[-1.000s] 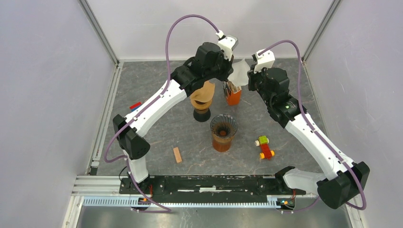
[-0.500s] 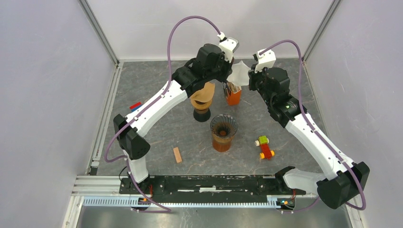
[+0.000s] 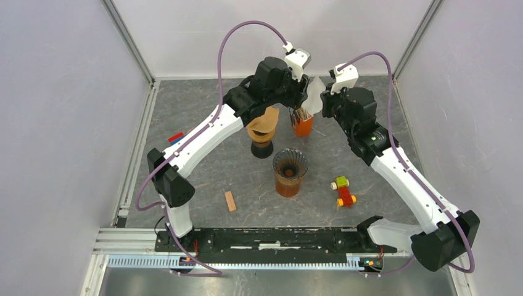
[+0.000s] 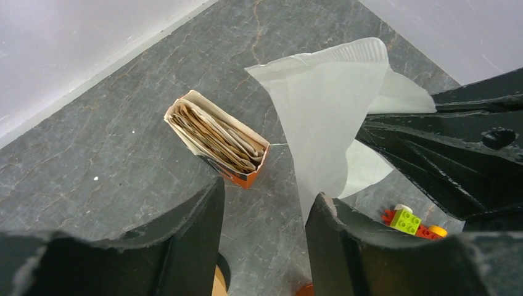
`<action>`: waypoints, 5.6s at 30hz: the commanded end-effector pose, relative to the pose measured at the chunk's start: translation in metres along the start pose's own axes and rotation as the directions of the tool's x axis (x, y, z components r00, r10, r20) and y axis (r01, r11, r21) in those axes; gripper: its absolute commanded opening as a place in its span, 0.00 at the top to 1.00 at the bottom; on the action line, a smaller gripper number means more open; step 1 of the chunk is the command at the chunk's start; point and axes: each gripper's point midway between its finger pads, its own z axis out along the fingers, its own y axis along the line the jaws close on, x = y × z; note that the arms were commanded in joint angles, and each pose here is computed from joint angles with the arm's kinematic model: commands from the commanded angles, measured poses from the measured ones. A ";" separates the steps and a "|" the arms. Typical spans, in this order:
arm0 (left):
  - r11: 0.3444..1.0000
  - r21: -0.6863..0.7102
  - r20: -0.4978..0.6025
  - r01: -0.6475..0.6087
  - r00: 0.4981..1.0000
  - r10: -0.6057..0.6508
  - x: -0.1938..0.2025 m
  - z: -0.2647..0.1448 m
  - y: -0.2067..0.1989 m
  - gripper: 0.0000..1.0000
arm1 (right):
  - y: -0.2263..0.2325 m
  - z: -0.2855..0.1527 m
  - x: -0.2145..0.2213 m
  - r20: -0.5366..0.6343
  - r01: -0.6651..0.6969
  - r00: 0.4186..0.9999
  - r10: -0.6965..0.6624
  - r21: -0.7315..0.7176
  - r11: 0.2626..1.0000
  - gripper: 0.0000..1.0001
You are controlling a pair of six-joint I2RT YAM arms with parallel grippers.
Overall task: Place the coffee filter in the dripper
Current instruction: Pick up the coffee filter from the coffee filter holder.
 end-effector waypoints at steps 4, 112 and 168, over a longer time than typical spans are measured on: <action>0.997 0.078 0.084 0.029 0.996 -0.036 -0.031 -0.005 -0.021 0.35 | 0.003 -0.001 -0.009 0.035 -0.033 0.999 0.034 -0.021 0.999 1.00; 0.795 0.439 0.146 -0.418 0.907 0.396 0.010 -0.088 -0.078 0.98 | 0.052 -0.094 -0.068 0.361 0.520 0.847 -0.390 -0.414 0.747 0.36; 0.619 0.536 0.168 -0.575 0.791 0.589 0.047 -0.118 -0.098 0.98 | 0.095 -0.127 -0.040 0.428 0.578 0.815 -0.391 -0.657 0.485 0.29</action>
